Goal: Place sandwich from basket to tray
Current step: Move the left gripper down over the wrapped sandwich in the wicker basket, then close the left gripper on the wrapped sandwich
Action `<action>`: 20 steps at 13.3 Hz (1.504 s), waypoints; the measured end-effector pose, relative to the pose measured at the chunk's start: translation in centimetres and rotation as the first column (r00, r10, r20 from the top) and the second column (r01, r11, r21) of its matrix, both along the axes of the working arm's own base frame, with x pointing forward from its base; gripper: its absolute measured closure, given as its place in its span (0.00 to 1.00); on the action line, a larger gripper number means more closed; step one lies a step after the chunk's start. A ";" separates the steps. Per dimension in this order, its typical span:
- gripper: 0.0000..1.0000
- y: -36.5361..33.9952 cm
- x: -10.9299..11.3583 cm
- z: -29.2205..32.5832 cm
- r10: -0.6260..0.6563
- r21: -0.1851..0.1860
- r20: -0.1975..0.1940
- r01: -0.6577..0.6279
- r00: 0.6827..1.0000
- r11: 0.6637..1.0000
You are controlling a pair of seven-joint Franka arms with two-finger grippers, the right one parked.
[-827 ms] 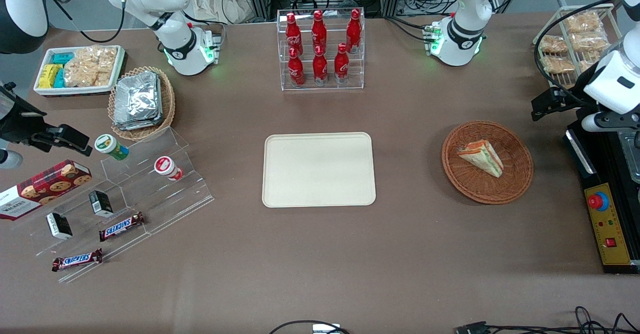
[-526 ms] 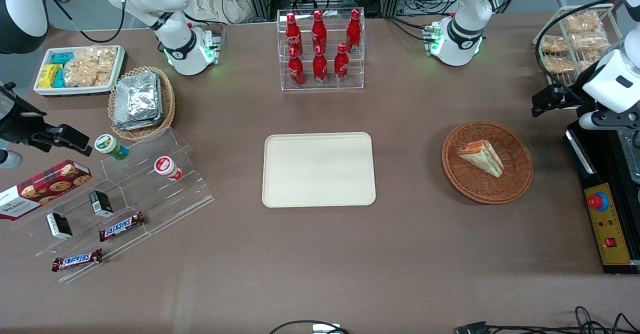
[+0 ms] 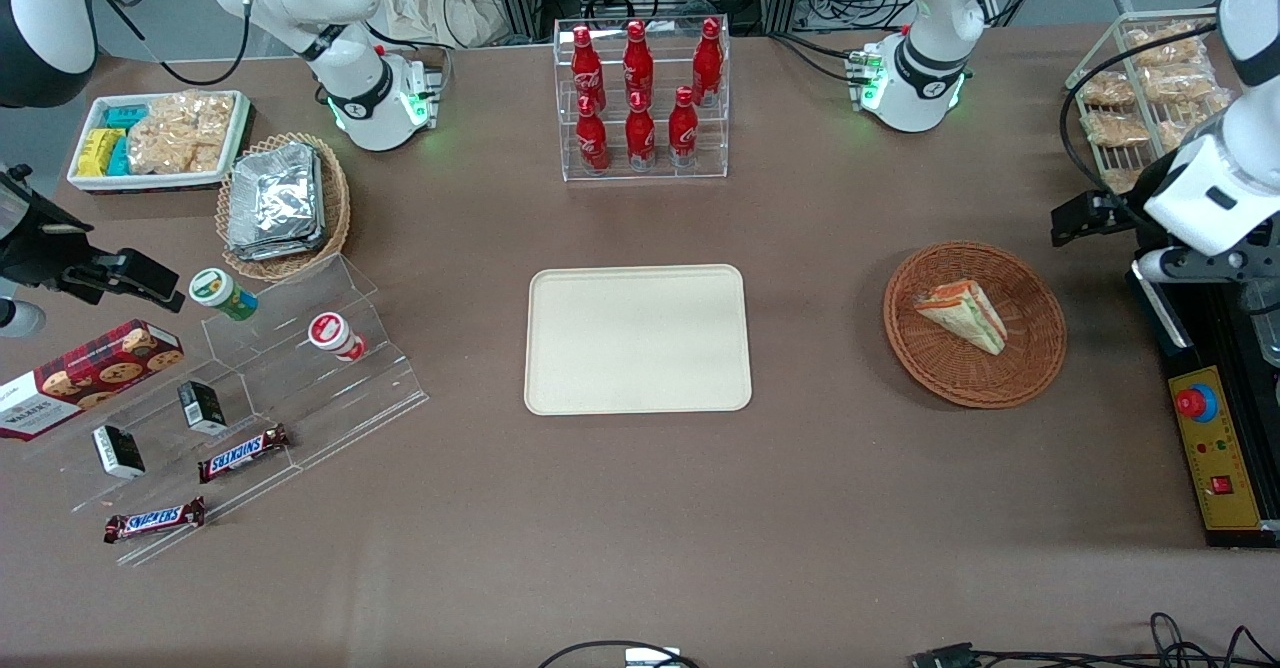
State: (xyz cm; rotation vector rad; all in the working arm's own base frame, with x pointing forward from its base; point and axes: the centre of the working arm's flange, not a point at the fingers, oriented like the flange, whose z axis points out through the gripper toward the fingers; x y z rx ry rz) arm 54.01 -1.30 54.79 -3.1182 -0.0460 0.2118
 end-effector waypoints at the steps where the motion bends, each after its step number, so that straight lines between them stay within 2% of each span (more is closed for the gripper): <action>1: 0.00 0.1 0.1 -1.6 0.030 0.004 0.002 -0.030 1.000 1.000; 7: 0.00 1.6 -1.6 -10.3 0.222 0.022 0.039 -0.223 0.974 0.975; 13: 0.00 1.1 -3.5 -16.0 0.408 0.037 0.057 -0.411 0.911 0.911; 17: 0.00 1.1 -5.0 -20.1 0.496 0.026 0.092 -0.500 0.864 0.866; 20: 0.00 1.0 -6.0 -23.2 0.531 0.015 0.107 -0.535 0.841 0.845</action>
